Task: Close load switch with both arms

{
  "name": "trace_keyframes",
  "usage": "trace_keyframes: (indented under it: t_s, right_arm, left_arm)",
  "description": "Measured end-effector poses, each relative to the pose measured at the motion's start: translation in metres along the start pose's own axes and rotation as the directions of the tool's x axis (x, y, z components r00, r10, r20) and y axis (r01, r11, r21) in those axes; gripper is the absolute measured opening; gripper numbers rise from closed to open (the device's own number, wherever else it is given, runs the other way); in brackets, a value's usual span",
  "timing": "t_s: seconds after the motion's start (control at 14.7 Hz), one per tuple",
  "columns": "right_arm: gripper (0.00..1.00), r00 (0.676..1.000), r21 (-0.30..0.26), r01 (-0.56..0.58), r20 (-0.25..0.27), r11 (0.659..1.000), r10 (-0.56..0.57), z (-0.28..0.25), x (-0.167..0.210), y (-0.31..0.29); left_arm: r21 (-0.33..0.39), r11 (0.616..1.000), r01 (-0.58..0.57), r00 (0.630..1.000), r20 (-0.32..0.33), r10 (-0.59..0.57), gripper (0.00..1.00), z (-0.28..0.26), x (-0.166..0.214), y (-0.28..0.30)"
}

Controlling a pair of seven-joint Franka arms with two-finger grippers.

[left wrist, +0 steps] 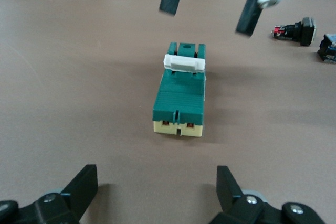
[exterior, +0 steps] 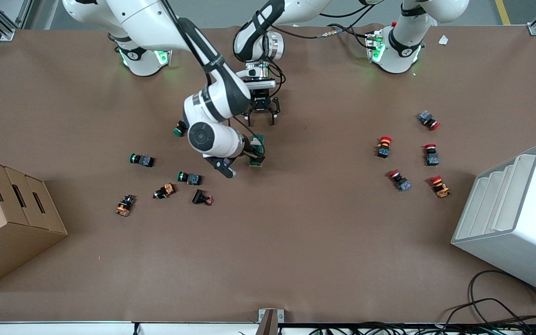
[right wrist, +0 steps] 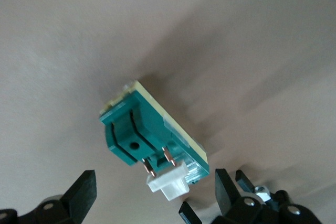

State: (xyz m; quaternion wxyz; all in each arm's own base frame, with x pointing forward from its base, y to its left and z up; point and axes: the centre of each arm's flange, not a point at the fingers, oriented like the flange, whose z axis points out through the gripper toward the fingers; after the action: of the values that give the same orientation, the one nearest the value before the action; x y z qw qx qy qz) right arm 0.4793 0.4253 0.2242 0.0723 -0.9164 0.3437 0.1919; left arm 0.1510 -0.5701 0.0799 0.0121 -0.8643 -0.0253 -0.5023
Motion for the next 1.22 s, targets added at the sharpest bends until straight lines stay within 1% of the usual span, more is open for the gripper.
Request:
trace_keyframes:
  t_s: [0.14, 0.27, 0.41, 0.54, 0.81, 1.09, 1.22]
  right_arm:
    - [1.0, 1.0, 0.002, -0.01, -0.019, 1.0, 0.01, 0.016, -0.019, 0.001]
    - [1.0, 0.999, 0.01, -0.018, -0.037, 1.0, 0.018, 0.029, -0.04, 0.0]
    - [1.0, 0.998, 0.023, -0.023, -0.049, 0.999, 0.024, 0.035, -0.049, -0.001]
    - [1.0, 0.998, 0.042, -0.03, -0.062, 0.999, 0.032, 0.037, -0.045, -0.002]
    - [1.0, 0.994, 0.088, -0.04, -0.098, 0.995, 0.048, 0.047, -0.03, -0.006]
    - [1.0, 0.994, 0.096, -0.037, -0.097, 0.995, 0.047, 0.043, -0.029, -0.012]
    - [1.0, 0.994, 0.12, -0.036, -0.1, 0.992, 0.048, 0.032, -0.027, -0.019]
  left_arm:
    - [-0.005, 1.0, 0.0, 1.0, -0.013, 0.0, 1.0, -0.002, 0.001, 0.002]
    - [-0.032, 0.999, -0.002, 0.999, -0.039, 0.001, 1.0, 0.002, 0.008, 0.008]
    - [-0.063, 0.998, -0.021, 0.997, -0.076, 0.016, 1.0, 0.011, 0.012, 0.009]
    - [-0.068, 0.997, -0.033, 0.995, -0.099, 0.026, 1.0, 0.022, 0.015, 0.008]
    - [-0.067, 0.996, -0.052, 0.994, -0.105, 0.045, 1.0, 0.032, 0.006, 0.004]
    - [-0.072, 0.995, -0.065, 0.992, -0.114, 0.056, 1.0, 0.035, 0.001, 0.003]
    - [-0.071, 0.995, -0.065, 0.992, -0.115, 0.056, 1.0, 0.035, 0.001, 0.003]
